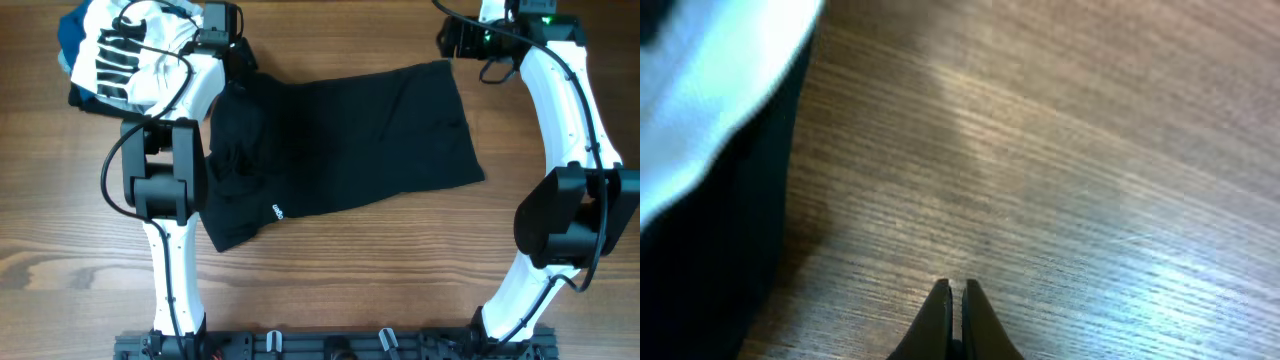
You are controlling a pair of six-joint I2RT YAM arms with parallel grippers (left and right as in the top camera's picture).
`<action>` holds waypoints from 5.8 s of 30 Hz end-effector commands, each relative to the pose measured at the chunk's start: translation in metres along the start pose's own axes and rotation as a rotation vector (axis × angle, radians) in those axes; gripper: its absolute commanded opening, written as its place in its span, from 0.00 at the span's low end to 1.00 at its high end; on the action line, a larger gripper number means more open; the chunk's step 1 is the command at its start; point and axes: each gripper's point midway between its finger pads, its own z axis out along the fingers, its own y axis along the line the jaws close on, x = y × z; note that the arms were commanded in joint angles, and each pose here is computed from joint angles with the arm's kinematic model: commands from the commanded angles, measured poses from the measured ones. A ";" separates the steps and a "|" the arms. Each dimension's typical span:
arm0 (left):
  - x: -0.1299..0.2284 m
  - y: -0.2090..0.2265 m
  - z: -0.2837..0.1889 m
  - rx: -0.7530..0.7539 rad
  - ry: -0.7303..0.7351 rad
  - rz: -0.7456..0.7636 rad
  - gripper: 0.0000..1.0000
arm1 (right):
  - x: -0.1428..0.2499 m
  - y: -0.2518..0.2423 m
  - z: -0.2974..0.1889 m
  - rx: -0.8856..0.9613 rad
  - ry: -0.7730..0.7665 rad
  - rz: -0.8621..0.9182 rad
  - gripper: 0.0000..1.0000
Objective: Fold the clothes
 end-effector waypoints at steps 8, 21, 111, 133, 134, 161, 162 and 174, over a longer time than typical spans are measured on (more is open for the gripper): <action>-0.032 -0.055 -0.066 0.077 -0.114 0.070 0.04 | 0.042 -0.005 0.104 -0.022 0.114 0.061 0.83; -0.024 -0.014 -0.072 -0.160 -0.103 0.136 0.04 | 0.064 -0.035 0.166 0.110 0.101 0.067 0.82; 0.037 0.054 -0.305 -0.055 0.019 0.051 1.00 | 0.186 -0.149 0.009 -0.009 0.498 0.520 0.04; 0.039 0.054 -0.294 -0.065 0.043 0.053 1.00 | 0.179 0.124 0.010 -0.220 0.642 0.103 0.24; 0.039 0.054 -0.294 -0.065 0.043 0.053 1.00 | 0.181 0.134 0.010 -0.237 0.645 0.089 0.27; 0.243 0.041 -0.164 0.413 0.446 0.148 1.00 | 0.095 0.067 -0.054 -0.358 0.319 0.090 1.00; 0.249 0.043 -0.160 0.411 0.459 0.147 1.00 | 0.096 0.067 -0.053 -0.355 0.320 0.089 1.00; 0.289 0.040 -0.119 0.346 0.548 0.178 0.34 | 0.106 0.058 -0.052 -0.301 0.361 0.096 0.84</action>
